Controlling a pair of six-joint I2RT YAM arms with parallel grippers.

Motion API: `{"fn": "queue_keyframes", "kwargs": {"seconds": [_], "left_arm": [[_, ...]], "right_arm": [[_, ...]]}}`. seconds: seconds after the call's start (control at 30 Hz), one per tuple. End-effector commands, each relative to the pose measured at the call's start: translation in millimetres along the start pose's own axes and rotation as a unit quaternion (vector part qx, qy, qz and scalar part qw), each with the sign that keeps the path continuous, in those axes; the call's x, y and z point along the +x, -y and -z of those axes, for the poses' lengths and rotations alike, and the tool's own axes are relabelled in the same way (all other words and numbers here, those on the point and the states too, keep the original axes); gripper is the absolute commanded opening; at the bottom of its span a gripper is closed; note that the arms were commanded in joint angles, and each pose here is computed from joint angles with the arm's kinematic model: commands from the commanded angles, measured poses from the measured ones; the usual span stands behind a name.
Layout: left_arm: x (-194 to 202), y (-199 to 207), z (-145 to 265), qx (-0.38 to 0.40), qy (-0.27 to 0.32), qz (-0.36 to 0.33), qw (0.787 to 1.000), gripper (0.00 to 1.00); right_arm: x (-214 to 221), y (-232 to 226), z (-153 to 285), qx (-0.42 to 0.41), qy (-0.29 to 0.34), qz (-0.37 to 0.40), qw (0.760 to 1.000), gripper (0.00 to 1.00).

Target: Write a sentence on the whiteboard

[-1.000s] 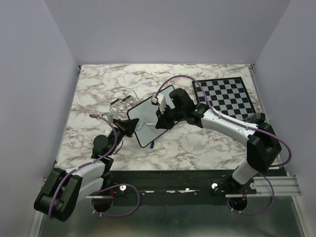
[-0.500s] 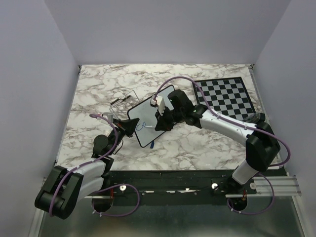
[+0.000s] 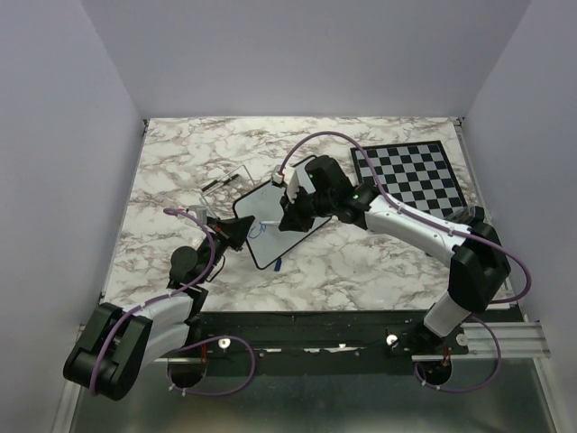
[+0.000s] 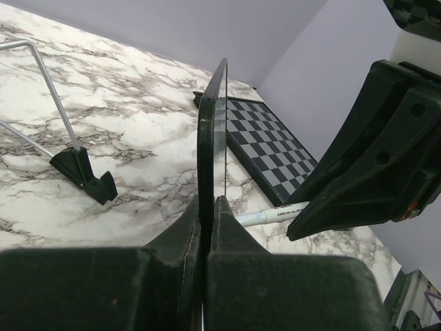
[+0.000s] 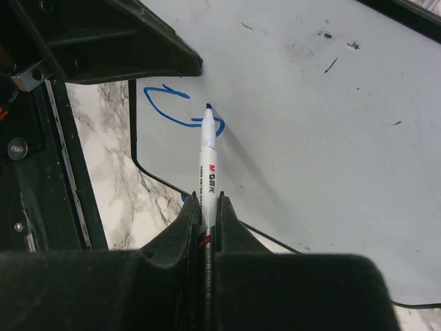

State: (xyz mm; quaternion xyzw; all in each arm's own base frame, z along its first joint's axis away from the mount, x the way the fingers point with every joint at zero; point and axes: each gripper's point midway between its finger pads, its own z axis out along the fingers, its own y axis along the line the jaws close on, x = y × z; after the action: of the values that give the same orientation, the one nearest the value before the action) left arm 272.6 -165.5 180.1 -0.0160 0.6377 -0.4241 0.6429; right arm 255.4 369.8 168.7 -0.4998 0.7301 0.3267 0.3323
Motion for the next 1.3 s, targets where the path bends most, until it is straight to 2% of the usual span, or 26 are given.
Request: {"fn": "queue_keyframes", "kwargs": {"seconds": [0.0, 0.37, 0.5, 0.7, 1.27], "left_arm": [[15, 2, 8, 0.013, -0.025, -0.011, 1.0, 0.0], [14, 1, 9, 0.011, -0.024, -0.013, 1.0, 0.0], [14, 2, 8, 0.013, -0.024, -0.012, 1.0, 0.0], [14, 3, 8, 0.014, -0.024, -0.01, 1.0, 0.0], [15, 3, 7, 0.016, -0.025, -0.009, 1.0, 0.0]], "right_arm": [[-10, 1, -4, 0.002, 0.01, 0.002, 1.0, 0.01], [7, 0, 22, 0.008, 0.015, 0.007, 1.0, 0.01], [17, 10, 20, 0.019, 0.004, -0.002, 1.0, 0.01], [9, 21, 14, 0.032, 0.005, -0.008, 0.999, 0.01], [0, 18, 6, 0.01, 0.011, -0.014, 1.0, 0.01]]}}
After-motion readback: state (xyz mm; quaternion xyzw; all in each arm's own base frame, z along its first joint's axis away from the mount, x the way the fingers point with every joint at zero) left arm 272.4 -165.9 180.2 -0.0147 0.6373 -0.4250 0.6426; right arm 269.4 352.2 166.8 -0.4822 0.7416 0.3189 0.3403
